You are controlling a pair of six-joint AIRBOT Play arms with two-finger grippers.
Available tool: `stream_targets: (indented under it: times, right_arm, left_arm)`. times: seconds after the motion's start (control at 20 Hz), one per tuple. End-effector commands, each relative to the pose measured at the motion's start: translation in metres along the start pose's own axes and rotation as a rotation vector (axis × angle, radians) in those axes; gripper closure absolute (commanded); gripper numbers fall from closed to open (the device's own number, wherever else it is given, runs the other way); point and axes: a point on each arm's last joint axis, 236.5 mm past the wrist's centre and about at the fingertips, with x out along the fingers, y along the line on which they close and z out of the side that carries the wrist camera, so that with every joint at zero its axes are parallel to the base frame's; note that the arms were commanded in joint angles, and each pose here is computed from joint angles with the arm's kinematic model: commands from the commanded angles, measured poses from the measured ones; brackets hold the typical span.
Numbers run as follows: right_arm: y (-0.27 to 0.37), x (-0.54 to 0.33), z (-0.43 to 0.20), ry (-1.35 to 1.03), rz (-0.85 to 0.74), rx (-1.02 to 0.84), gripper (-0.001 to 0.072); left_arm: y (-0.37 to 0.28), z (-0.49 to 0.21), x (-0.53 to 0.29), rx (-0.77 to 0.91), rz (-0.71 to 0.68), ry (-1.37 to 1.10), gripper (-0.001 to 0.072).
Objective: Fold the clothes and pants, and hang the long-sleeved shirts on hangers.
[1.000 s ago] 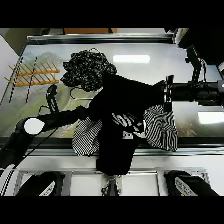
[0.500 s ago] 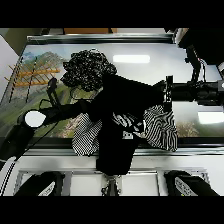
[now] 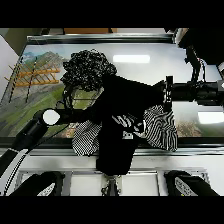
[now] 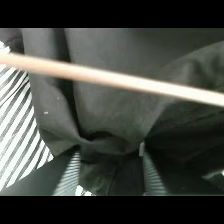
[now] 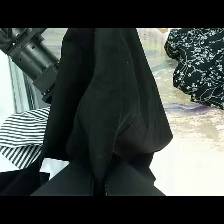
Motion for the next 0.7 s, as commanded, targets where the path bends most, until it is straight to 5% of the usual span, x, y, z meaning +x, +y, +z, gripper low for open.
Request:
stream_targets:
  times: [0.0,0.1,0.2,0.6,0.65]
  right_arm:
    - [0.000,0.000,0.000,-0.001,0.001,0.000,0.0696]
    - [0.000,0.000,0.000,-0.001,0.001,0.000,0.0697]
    - [0.000,0.000,0.000,-0.001,0.001,0.000,0.0697]
    - [0.003,-0.008,0.022,-0.051,-0.079,0.046,0.0698]
    - [0.003,-0.008,0.022,-0.050,-0.078,0.048,0.0697]
  left_arm:
    - [0.007,-0.009,0.003,0.009,0.030,0.034,0.0347]
    - [0.006,-0.008,0.003,0.006,0.027,0.032,0.0350]
    - [0.016,-0.003,0.000,0.012,0.052,0.023,0.0696]
    - [0.028,0.045,-0.078,-0.081,0.021,-0.204,0.0679]
    - [0.017,0.046,-0.081,-0.083,-0.016,-0.215,0.0391]
